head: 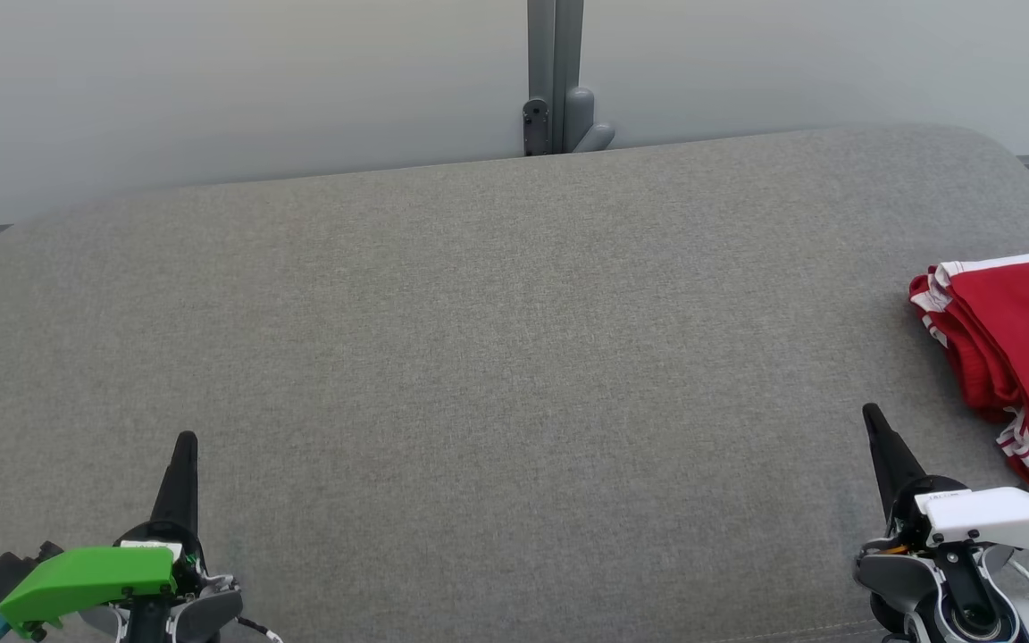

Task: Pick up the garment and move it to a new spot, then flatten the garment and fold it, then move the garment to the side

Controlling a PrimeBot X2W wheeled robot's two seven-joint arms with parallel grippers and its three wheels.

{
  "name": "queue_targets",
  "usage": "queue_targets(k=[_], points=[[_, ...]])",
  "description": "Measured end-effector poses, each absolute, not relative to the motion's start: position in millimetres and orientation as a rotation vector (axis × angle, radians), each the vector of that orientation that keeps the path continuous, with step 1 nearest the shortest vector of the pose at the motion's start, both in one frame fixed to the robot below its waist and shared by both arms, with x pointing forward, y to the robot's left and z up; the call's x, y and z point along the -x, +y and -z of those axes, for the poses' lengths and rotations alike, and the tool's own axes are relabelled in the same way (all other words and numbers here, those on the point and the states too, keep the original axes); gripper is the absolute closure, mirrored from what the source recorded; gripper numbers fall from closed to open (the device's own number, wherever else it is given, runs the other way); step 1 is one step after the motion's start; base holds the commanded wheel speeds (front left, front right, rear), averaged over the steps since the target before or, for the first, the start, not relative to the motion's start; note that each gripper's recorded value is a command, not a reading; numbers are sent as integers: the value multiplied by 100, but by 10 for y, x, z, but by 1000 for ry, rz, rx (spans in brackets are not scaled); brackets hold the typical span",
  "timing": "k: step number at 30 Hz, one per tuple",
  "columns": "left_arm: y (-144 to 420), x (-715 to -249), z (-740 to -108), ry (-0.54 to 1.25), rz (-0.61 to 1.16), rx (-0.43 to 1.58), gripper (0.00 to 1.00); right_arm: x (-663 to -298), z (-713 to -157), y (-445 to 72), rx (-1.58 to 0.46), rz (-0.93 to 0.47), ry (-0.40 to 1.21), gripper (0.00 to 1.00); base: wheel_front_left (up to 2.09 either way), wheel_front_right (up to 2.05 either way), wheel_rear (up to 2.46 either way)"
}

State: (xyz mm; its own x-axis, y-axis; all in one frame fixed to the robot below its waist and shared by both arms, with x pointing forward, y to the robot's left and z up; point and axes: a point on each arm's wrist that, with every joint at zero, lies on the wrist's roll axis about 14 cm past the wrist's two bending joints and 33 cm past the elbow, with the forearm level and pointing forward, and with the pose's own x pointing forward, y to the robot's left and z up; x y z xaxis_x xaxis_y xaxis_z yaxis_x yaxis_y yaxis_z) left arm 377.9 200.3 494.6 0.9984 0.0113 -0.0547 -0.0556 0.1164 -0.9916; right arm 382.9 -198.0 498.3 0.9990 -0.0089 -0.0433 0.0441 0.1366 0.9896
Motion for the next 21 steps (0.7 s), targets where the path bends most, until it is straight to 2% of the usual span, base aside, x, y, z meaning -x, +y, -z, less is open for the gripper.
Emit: queue_targets(k=[21], points=[[1998, -3839, -5087, 6, -4, 1577, 100, -3845, -5102, -1985, -1574, 1, 1, 100, 0, 0, 0]])
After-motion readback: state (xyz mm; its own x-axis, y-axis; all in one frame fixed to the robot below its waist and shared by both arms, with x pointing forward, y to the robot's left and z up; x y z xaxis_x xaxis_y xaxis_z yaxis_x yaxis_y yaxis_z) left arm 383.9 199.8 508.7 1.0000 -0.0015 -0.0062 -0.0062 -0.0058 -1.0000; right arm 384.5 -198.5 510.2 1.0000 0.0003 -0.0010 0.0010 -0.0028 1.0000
